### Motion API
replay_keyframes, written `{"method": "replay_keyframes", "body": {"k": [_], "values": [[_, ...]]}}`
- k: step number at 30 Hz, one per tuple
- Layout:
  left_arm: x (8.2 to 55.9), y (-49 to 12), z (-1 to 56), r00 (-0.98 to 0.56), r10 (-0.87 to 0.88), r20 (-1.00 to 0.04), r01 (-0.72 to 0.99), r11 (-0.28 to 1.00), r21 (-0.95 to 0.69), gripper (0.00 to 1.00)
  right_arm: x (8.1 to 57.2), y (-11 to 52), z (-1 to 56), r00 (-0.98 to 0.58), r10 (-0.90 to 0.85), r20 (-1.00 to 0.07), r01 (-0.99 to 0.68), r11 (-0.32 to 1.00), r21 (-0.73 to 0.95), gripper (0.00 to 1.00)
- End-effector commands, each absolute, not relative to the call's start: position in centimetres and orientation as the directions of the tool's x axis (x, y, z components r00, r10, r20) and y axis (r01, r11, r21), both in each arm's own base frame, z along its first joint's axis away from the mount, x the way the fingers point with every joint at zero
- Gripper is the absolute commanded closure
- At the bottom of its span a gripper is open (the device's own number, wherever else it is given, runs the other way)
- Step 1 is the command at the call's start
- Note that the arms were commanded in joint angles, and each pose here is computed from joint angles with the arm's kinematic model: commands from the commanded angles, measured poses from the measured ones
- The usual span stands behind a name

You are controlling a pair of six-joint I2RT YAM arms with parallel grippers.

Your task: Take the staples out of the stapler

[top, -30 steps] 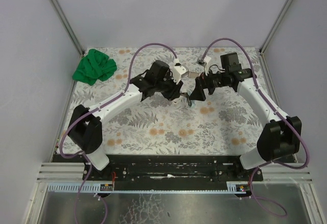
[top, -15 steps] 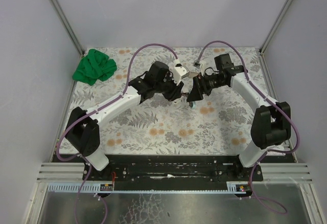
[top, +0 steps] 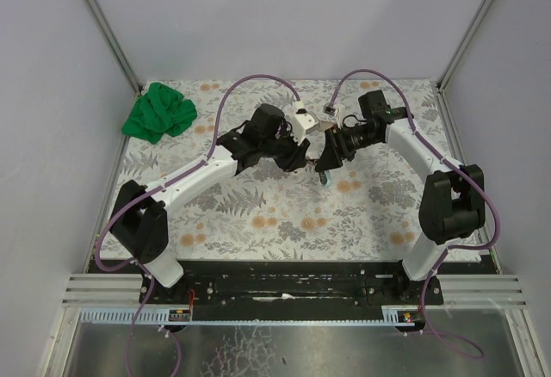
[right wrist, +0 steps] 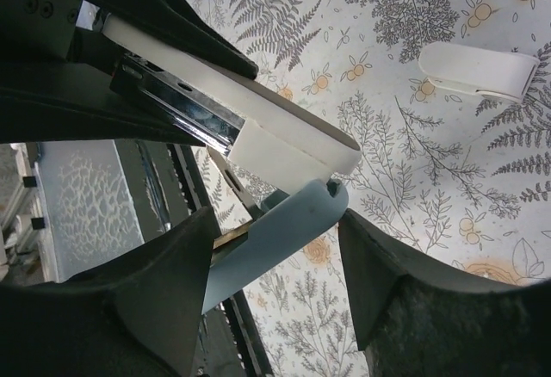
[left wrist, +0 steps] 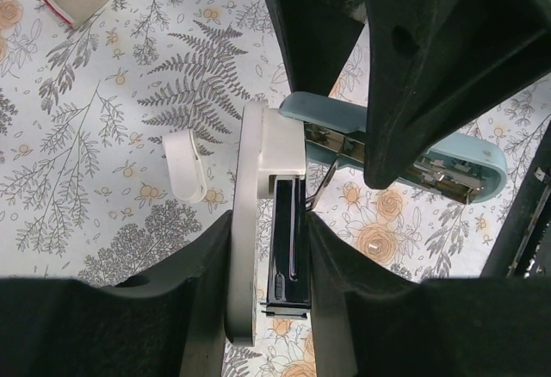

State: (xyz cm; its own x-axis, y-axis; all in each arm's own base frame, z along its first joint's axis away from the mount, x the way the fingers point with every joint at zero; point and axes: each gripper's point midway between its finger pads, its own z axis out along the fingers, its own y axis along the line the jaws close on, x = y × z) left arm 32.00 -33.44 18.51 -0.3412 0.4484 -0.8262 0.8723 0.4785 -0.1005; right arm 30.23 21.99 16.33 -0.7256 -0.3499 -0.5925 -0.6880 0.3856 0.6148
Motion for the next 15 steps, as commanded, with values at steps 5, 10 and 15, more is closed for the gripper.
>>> {"method": "replay_keyframes", "body": {"k": [5,10,15], "values": [[30.8,-34.7,22.4,-0.272,0.37,-0.888,0.925,0.354,-0.136,0.66,29.6,20.7,15.4,-0.565,-0.491,-0.663,-0.825,0.316,0.468,0.4],[29.9,-34.6,22.9,-0.293,0.354,-0.888,0.936,0.298,-0.189,0.66,28.8,20.8,15.8,-0.487,-0.505,-0.713,-0.872,0.227,0.434,0.41],[29.6,-34.1,23.5,-0.308,0.334,-0.891,0.939,0.259,-0.227,0.66,27.6,20.8,16.5,-0.366,-0.516,-0.775,-0.926,0.114,0.361,0.42]]}}
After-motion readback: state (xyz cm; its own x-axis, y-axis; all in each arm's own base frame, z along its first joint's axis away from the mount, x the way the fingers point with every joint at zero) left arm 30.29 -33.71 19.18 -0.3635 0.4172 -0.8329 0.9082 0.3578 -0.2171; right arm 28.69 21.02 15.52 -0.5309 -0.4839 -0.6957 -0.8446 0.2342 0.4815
